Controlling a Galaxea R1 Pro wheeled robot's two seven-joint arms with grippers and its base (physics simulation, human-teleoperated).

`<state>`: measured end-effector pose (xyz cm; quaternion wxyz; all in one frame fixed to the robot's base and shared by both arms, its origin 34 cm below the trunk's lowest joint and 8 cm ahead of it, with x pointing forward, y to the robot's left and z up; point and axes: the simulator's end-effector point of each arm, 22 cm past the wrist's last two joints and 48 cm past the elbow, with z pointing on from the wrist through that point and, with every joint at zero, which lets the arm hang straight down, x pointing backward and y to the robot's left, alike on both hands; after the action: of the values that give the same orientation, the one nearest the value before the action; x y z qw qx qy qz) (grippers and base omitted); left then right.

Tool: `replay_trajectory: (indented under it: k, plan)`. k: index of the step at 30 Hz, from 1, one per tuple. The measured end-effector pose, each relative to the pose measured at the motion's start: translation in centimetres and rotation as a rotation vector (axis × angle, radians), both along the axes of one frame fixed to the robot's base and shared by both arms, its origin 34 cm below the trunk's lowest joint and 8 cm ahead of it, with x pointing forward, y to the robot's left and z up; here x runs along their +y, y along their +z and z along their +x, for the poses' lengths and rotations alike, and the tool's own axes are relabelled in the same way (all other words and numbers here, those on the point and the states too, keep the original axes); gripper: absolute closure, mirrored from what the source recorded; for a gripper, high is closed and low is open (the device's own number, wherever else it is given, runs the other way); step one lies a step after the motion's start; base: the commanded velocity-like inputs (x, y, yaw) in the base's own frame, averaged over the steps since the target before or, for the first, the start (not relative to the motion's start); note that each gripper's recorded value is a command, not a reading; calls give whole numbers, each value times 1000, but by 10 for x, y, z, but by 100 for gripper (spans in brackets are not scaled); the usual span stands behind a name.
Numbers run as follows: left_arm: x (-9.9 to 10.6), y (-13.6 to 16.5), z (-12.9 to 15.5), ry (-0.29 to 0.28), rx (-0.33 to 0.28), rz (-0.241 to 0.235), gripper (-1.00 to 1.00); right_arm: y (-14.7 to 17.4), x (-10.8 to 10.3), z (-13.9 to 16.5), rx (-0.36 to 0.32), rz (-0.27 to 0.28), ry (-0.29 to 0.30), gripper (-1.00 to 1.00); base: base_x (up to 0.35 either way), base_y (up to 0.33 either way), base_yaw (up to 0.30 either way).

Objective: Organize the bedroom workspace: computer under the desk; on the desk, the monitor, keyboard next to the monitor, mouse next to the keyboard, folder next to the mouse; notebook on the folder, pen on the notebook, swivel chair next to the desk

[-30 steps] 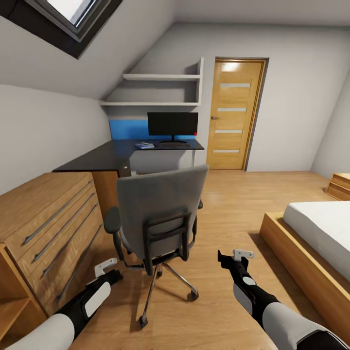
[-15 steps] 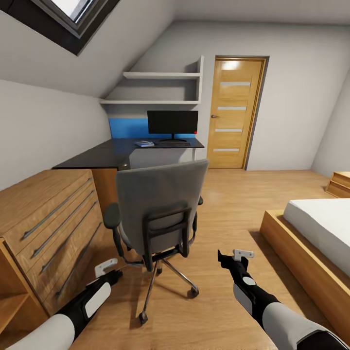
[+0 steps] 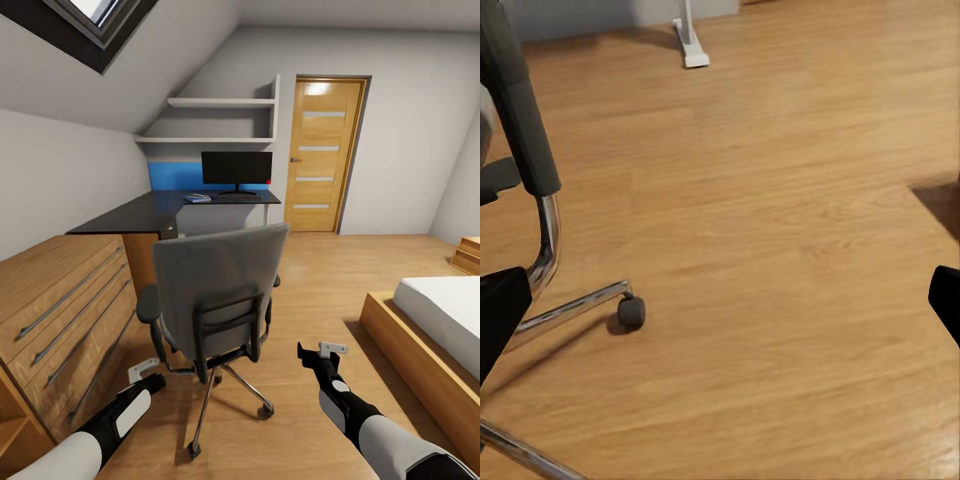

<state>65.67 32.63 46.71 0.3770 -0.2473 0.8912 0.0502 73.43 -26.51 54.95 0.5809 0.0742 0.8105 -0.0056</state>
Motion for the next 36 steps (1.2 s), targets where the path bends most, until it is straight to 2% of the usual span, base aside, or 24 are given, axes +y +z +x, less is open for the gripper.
replay_trajectory:
  k: [6, 20, 27, 36]
  plan:
    - [0, 0, 0, 0, -1, -1, -100, 0, 0, 0, 0, -1, 1, -100, 240, 0, -30]
    - [0, 3, 1, 0, -6, 2, -100, 3, -2, 0, -7, -2, -4, -100, 316, 0, -133]
    - [1, 3, 0, 4, -4, 4, -100, 11, -4, 1, -50, -3, -9, -100, 321, 1, -146]
    - [1, 4, 0, 4, -6, 2, -100, 14, -3, 2, -58, -2, -8, -100, 321, 152, -195]
